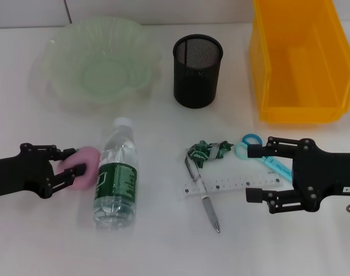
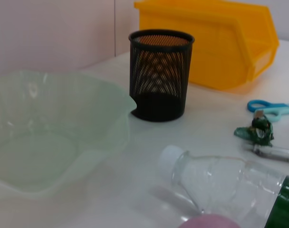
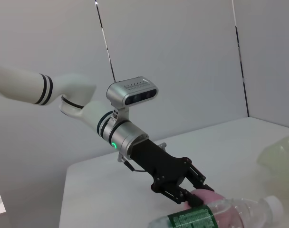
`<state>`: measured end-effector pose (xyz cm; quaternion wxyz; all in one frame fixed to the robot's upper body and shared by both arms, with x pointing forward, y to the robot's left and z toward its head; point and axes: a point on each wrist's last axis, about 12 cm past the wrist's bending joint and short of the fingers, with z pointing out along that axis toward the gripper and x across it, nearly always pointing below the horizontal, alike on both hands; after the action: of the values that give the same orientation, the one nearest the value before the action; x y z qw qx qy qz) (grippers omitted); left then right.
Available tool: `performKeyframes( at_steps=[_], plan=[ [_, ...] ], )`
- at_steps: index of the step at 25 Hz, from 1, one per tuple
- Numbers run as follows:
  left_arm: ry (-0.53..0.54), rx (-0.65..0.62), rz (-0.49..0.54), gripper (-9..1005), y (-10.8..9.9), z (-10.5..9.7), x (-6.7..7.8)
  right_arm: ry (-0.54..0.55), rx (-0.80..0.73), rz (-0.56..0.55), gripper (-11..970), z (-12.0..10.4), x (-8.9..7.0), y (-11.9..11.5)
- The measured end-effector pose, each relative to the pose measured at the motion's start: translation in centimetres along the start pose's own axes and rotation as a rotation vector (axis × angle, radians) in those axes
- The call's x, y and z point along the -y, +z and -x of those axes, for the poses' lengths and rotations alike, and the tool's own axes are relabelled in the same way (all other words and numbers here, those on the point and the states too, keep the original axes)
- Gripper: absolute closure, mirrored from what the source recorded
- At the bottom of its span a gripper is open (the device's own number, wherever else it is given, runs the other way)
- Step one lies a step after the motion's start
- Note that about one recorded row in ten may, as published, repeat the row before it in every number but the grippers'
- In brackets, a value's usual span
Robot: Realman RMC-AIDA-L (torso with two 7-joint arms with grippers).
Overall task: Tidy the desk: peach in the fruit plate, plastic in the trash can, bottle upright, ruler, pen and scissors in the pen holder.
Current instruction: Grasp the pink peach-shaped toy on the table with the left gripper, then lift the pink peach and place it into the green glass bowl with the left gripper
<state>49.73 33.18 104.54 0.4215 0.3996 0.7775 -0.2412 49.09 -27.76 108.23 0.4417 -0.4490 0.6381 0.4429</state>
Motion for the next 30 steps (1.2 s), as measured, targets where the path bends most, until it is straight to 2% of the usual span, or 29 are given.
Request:
performKeyframes(
  at_steps=[6, 11, 16, 19, 21, 22, 23, 24, 25, 30],
  plan=[
    [0.014, -0.012, 0.0, 634, 0.3, 0.0, 0.0, 0.004, 0.0, 0.001, 119, -0.1, 0.0, 0.0],
    [0.007, 0.034, 0.016, 784, 0.3, 0.7, -0.2, 0.009, -0.001, -0.003, 119, -0.2, 0.0, 0.0],
    [0.009, 0.189, 0.102, 822, -0.4, 3.1, -1.5, 0.014, -0.002, -0.004, 119, -0.3, 0.0, 0.1],
    [0.014, 0.339, 0.176, 843, -0.6, 5.7, -2.9, 0.015, -0.003, -0.001, 119, -0.3, 0.0, 0.2],
    [0.019, 0.391, 0.216, 857, -0.2, 7.4, -3.9, 0.015, -0.004, -0.001, 119, -0.2, 0.1, 0.3],
    [0.02, 0.396, 0.26, 864, 0.9, 8.8, -5.1, 0.015, -0.005, 0.0, 119, -0.2, 0.1, 0.3],
    [0.02, 0.396, 0.26, 872, 0.9, 8.8, -5.1, 0.014, -0.005, 0.0, 119, -0.2, 0.1, 0.3],
    [0.011, 0.384, 0.301, 879, 2.2, 10.0, -6.2, 0.015, -0.006, -0.001, 119, -0.2, 0.1, 0.4],
    [0.011, 0.384, 0.301, 886, 2.2, 10.0, -6.2, 0.015, -0.006, -0.001, 119, -0.2, 0.1, 0.4],
    [-0.022, 0.331, 0.377, 945, 5.5, 12.1, -7.9, 0.023, -0.006, -0.007, 119, -0.4, 0.1, 0.4]
  ],
)
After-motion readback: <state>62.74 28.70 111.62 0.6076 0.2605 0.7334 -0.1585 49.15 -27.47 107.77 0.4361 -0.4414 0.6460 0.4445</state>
